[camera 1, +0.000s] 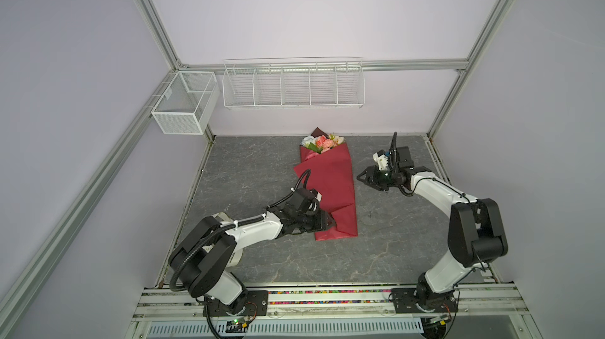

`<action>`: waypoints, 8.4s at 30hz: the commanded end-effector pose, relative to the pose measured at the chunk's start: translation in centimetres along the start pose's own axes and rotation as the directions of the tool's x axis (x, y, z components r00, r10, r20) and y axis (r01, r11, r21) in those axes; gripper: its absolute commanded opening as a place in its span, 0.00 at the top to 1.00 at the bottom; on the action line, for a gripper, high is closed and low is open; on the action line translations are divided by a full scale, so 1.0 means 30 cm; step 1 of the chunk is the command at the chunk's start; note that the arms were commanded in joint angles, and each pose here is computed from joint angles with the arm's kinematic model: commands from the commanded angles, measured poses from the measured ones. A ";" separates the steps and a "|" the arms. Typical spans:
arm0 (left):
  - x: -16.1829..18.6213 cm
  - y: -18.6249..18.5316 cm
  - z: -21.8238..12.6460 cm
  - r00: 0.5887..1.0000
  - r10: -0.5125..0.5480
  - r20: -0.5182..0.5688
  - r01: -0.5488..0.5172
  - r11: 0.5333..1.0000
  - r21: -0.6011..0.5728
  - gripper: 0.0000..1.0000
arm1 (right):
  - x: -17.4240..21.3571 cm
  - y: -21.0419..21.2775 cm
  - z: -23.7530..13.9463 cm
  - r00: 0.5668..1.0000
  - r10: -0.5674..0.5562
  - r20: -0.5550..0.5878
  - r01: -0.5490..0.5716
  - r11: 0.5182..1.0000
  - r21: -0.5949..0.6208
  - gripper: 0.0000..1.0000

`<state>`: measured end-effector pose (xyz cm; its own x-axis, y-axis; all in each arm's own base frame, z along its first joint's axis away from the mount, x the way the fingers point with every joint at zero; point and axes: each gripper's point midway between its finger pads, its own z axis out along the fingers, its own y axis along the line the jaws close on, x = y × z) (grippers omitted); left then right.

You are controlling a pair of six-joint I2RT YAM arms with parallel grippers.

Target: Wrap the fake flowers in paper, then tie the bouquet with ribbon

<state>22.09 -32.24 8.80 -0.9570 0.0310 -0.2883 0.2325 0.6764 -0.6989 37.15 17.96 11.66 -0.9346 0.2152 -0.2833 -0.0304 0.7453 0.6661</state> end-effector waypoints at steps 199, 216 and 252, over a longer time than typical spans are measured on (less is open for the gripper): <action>-0.108 -0.071 0.073 0.996 -0.090 -0.013 0.091 0.988 0.128 0.87 | 0.638 -0.002 0.212 0.952 -0.018 -0.307 0.037 0.998 0.055 0.84; 0.074 0.181 0.201 0.983 -0.166 -0.075 0.161 0.985 -0.066 0.98 | 0.566 0.024 0.112 0.974 -0.063 -0.220 0.093 0.987 0.132 0.82; 0.114 0.213 0.210 0.982 -0.155 -0.109 0.147 0.986 -0.077 1.00 | 0.414 -0.049 0.051 0.983 -0.073 -0.166 0.120 0.947 0.298 0.88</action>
<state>22.59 -34.24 2.20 -0.9881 0.0037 -0.1538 0.1189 0.6530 -0.7479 24.85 20.47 6.18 -0.9763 0.0501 -0.2106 -0.0310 0.9305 0.3651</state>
